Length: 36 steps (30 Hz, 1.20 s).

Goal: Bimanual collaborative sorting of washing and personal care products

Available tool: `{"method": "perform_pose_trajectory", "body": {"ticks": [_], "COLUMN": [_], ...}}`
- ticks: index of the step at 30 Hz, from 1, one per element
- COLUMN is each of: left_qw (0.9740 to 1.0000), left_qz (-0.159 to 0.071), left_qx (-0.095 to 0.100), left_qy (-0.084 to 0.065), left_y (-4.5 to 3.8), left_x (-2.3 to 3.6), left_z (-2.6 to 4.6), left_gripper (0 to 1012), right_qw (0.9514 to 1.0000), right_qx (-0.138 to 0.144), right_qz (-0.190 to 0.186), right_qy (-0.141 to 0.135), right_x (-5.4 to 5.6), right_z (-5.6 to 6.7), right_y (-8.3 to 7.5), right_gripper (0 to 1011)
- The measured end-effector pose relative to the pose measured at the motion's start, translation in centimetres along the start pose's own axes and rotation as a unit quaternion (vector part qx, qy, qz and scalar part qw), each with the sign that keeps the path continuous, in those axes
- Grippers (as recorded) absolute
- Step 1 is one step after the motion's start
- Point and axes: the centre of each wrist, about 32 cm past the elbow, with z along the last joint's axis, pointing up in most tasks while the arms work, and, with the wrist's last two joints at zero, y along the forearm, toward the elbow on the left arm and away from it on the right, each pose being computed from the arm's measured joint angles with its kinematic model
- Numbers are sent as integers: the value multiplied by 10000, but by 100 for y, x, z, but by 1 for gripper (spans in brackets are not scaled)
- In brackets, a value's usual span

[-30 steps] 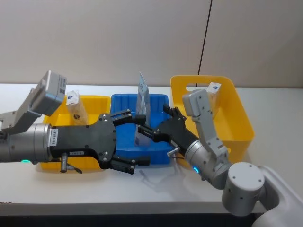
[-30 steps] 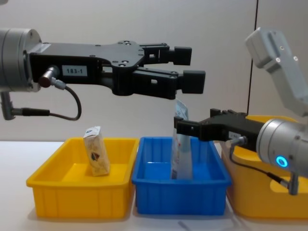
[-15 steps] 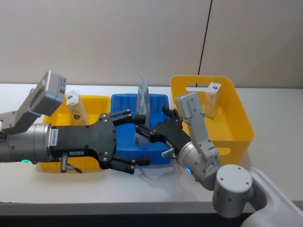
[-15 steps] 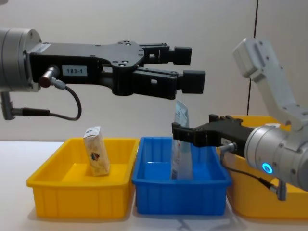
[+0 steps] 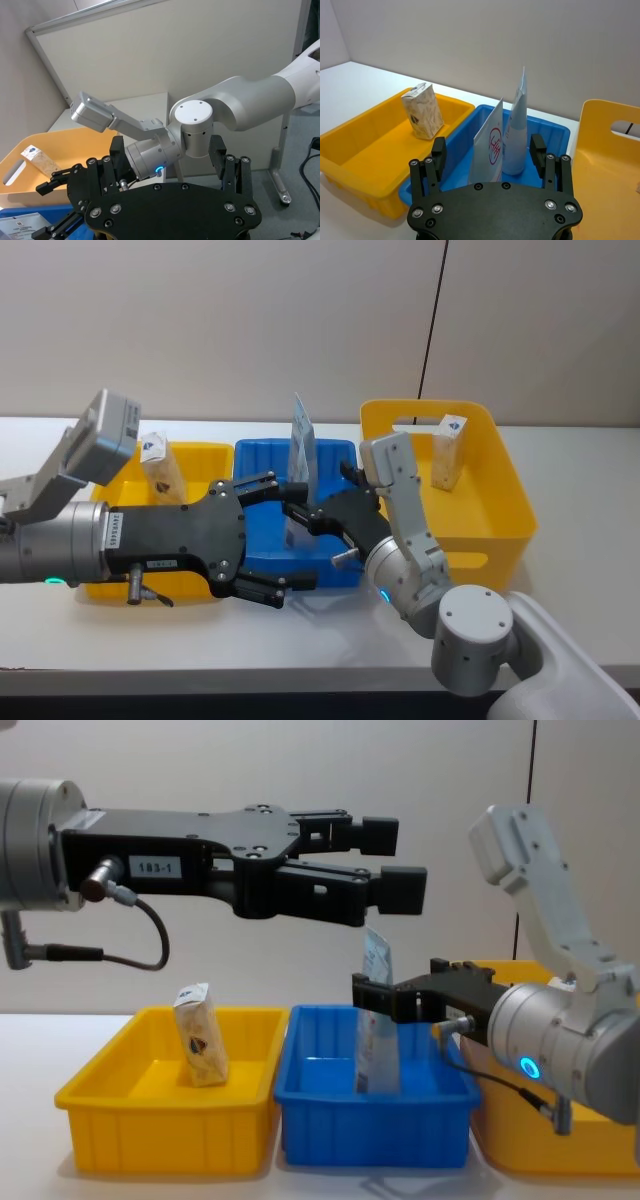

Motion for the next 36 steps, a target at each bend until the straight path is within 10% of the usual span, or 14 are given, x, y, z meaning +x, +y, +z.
{"method": "perform_pose_trajectory", "body": {"ticks": [20, 36], "left_qw": [10000, 10000], "left_qz": [0, 0], "left_qx": [0, 0], "left_qy": [0, 0], "left_y": [0, 0], "left_x": [0, 0], "left_z": [0, 0], "left_gripper": [1001, 1001], "right_qw": [9999, 9999], "right_qx": [-43, -94], "right_qz": [-90, -93], "right_qy": [-102, -109], "right_x": [-17, -2], "right_z": [-44, -23], "right_y": [283, 379], "right_gripper": [968, 494]}}
